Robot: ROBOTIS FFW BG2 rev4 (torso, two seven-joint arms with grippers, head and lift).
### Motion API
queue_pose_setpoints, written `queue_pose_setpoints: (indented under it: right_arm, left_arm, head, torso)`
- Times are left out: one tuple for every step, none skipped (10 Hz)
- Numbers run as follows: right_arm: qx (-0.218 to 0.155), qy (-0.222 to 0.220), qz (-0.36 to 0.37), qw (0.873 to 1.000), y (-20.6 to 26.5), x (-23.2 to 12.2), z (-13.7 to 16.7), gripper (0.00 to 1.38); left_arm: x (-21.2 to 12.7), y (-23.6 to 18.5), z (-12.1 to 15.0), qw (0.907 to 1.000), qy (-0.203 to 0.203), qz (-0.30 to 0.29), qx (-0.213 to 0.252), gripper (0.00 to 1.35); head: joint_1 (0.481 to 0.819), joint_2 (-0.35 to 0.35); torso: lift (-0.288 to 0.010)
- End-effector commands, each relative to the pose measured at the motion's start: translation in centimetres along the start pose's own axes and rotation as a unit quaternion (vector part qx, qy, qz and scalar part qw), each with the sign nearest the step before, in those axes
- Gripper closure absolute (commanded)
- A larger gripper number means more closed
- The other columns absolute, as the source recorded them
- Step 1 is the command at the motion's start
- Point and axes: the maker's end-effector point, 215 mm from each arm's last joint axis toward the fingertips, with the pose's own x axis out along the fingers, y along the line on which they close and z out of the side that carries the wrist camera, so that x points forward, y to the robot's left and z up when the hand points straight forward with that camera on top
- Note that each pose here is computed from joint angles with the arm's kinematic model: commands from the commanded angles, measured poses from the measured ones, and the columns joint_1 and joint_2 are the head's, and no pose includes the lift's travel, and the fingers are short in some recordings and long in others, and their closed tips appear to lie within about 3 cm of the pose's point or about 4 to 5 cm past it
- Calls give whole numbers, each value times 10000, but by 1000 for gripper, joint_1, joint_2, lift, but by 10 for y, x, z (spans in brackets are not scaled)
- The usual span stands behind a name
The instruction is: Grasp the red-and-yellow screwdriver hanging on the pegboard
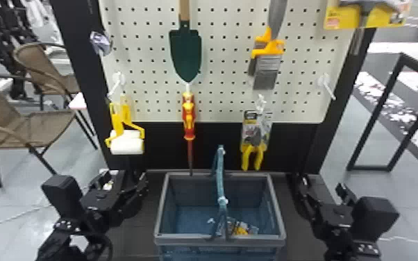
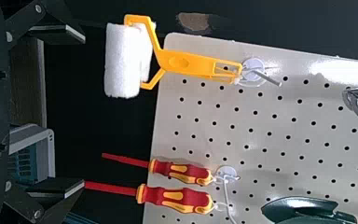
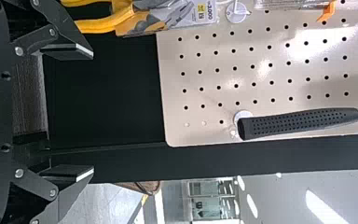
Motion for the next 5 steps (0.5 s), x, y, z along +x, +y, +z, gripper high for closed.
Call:
queue_pose_setpoints:
  right_arm:
    - [4, -2, -5, 10000, -1, 0, 0, 398]
    - [4, -2, -12, 10000, -1, 0, 0, 398]
    - [4, 5, -13, 10000, -1, 0, -1, 398]
    - [2, 4, -13, 10000, -2, 0, 0, 398]
    - [2, 4, -20, 10000, -2, 0, 0, 398]
  left_arm:
    - [0, 0, 0, 10000, 5, -3, -1, 211]
    - [0, -1, -1, 10000, 16, -10, 3, 211]
    - [1, -2, -1, 10000, 8, -18, -3, 211]
    - [1, -2, 0, 10000, 5, -10, -9, 211]
    - [0, -1, 0, 10000, 9, -10, 6, 211]
  head:
    - [549, 0]
    - [549, 0]
    - [549, 0]
    - [549, 0]
    - [549, 0]
  torso:
    - [-100]
    - [-100]
    - [-100]
    - [-100]
    - [-100]
